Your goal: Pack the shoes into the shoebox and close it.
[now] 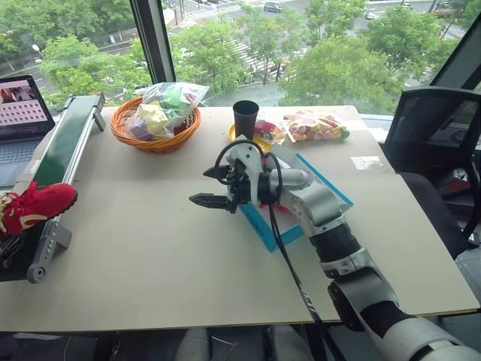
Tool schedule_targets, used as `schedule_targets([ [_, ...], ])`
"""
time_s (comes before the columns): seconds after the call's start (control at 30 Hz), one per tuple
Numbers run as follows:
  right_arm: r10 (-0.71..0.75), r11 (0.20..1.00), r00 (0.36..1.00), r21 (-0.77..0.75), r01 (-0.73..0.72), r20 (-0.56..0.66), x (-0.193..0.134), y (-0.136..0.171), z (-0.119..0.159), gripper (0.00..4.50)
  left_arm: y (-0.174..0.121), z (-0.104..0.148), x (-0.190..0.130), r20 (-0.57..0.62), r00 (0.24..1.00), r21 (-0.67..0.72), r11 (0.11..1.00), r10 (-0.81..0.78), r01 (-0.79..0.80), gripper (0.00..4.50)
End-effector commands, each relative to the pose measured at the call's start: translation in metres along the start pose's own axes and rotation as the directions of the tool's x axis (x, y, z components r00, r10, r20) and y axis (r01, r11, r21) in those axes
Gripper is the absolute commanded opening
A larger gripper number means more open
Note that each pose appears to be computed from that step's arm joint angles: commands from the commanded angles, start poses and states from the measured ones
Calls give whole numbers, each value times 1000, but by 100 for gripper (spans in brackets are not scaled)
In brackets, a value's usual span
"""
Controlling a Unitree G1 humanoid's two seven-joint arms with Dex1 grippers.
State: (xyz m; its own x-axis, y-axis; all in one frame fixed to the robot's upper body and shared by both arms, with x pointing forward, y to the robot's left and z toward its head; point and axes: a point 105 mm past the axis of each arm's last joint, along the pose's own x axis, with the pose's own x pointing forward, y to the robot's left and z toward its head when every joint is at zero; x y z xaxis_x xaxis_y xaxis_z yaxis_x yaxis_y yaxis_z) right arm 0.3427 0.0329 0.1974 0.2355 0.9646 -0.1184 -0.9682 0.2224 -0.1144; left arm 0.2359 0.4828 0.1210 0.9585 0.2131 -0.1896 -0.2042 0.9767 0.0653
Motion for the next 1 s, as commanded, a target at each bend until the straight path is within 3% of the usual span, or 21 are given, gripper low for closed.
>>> schedule_targets([
  [0.03, -13, 999, 996, 35, 10, 90, -5, -2, 22, 450, -19, 34, 6, 113, 992, 3, 998, -63, 63, 261],
  [0.17, -98, 924, 978, 381, 21, 184, -14, -23, 30, 450, -60, 59, 15, 189, 970, 12, 989, -149, 150, 261],
  [0.33, -217, 655, 965, 755, 30, 150, -24, -49, 16, 450, -127, 107, 19, 316, 915, 18, 966, -251, 259, 261],
  [0.6, -251, 545, 953, 838, -8, 172, -25, -49, 22, 450, -235, 157, 17, 429, 803, -6, 888, -413, 460, 261],
  [0.77, -327, 541, 935, 838, 64, 140, -33, -62, 24, 450, -277, 149, 12, 380, 764, 75, 841, -521, 536, 261],
  [1.0, -411, 561, 889, 825, 73, 201, -50, -80, 48, 450, -306, 139, 9, 370, 730, 72, 801, -575, 594, 261],
])
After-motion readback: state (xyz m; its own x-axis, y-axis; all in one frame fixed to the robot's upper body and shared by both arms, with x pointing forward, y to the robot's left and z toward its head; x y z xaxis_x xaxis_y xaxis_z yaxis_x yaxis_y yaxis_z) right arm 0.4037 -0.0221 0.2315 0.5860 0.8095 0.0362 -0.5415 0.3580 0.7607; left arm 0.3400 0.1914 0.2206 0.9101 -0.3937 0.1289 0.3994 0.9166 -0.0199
